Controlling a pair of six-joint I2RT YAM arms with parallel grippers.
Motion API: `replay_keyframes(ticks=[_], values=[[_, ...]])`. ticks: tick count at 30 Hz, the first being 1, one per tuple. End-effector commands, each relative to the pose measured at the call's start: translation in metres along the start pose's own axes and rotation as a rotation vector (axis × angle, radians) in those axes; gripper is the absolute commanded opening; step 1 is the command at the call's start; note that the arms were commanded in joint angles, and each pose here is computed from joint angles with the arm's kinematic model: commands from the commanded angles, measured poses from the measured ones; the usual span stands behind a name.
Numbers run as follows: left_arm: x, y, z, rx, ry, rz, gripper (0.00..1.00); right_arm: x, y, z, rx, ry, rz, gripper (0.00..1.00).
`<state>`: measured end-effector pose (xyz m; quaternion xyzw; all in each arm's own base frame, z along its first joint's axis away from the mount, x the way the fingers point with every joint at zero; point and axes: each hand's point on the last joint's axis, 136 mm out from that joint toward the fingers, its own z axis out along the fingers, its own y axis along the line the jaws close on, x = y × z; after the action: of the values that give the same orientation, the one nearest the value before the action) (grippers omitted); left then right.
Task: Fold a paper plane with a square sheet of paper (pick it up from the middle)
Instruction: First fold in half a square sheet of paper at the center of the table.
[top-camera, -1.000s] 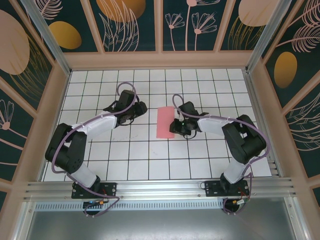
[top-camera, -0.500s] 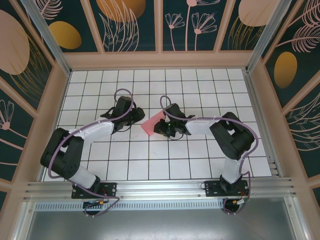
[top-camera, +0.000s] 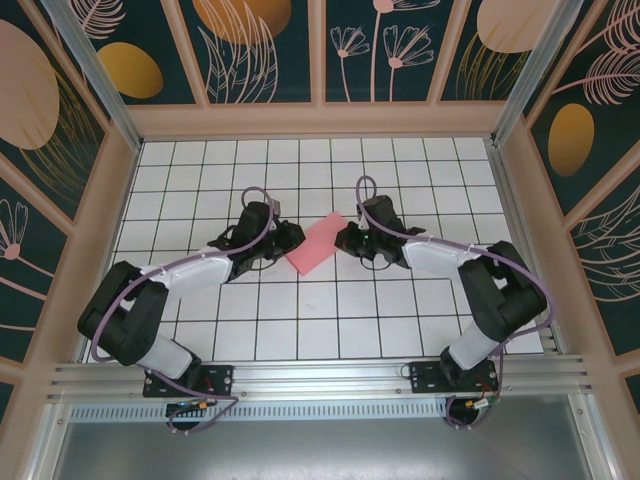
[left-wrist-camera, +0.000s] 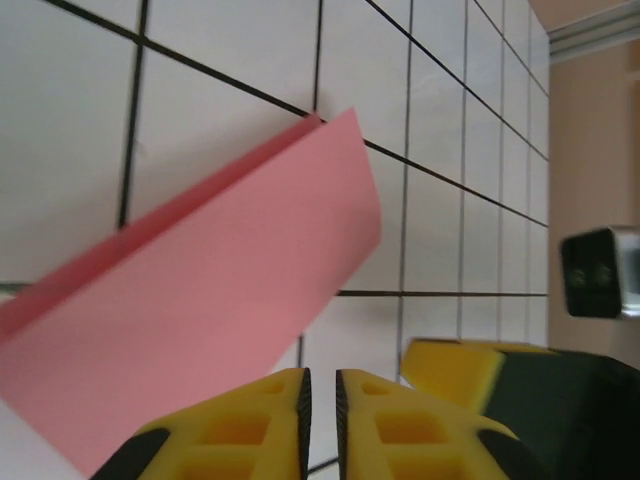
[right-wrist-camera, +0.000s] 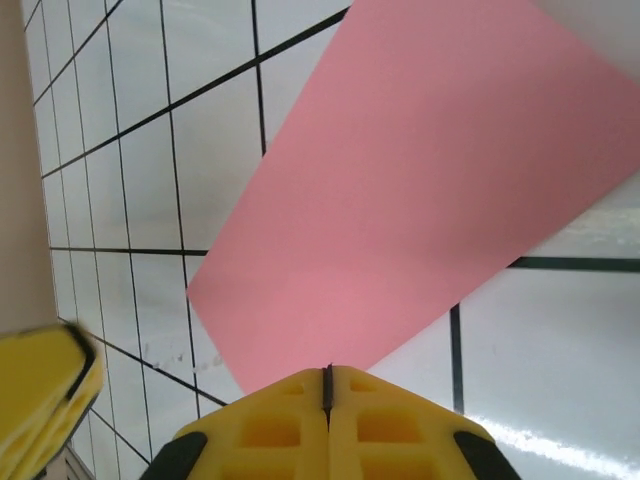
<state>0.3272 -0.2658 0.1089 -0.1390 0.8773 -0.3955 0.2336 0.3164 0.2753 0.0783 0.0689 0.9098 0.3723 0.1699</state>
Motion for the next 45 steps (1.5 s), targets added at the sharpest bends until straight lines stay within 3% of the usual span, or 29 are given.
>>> replay_keyframes(ticks=[1, 8, 26, 40, 45], values=[[0.011, -0.003, 0.010, 0.024, 0.015, -0.041, 0.11, 0.001, 0.002, 0.017, -0.034, 0.055, -0.033, 0.00], [0.028, 0.008, 0.037, -0.043, 0.054, -0.060, 0.00, -0.002, -0.004, 0.039, -0.048, 0.094, -0.024, 0.00], [0.045, 0.025, 0.069, -0.079, 0.143, -0.074, 0.00, 0.005, -0.023, 0.055, 0.034, 0.171, -0.046, 0.00], [0.056, 0.029, 0.074, -0.060, 0.196, -0.052, 0.00, 0.012, -0.026, 0.059, 0.035, 0.210, -0.045, 0.00], [0.061, 0.040, 0.073, -0.108, 0.210, -0.057, 0.00, 0.011, -0.025, 0.058, 0.039, 0.208, -0.046, 0.00]])
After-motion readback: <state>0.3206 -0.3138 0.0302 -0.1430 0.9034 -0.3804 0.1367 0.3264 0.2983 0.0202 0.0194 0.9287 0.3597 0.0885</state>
